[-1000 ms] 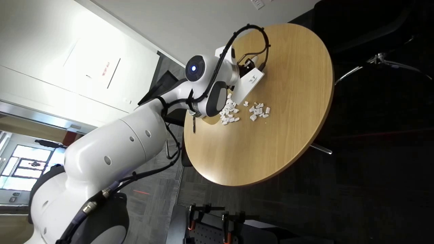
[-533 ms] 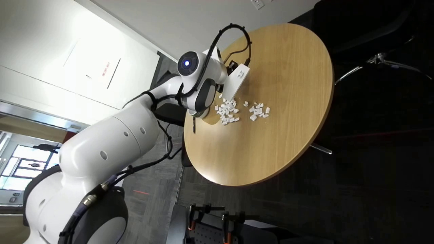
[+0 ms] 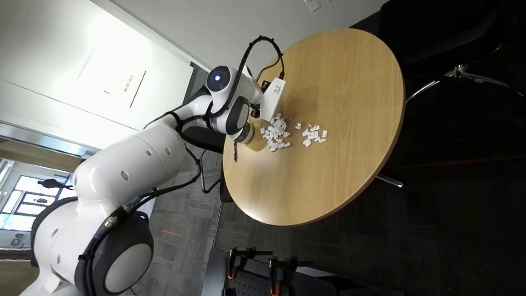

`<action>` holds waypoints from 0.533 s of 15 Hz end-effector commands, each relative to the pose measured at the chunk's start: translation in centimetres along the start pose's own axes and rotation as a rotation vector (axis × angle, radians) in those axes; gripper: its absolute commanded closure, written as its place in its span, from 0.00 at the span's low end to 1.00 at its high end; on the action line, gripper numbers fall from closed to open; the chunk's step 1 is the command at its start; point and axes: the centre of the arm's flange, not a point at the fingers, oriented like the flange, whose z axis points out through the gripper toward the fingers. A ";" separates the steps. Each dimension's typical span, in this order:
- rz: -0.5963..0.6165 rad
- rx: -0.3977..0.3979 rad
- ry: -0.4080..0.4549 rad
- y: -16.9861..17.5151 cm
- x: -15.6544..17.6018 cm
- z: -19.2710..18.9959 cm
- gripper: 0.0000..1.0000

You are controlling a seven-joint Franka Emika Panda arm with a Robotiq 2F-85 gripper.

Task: Use the pen to stir the contents of the mug, pour the contents of the mug on the table, then sweep them

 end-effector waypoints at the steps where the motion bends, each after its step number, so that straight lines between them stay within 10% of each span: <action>1: -0.061 0.045 -0.004 -1.2 2.0 0.0 0.85; 8: -0.131 0.079 -0.008 -5.4 2.0 1.4 0.85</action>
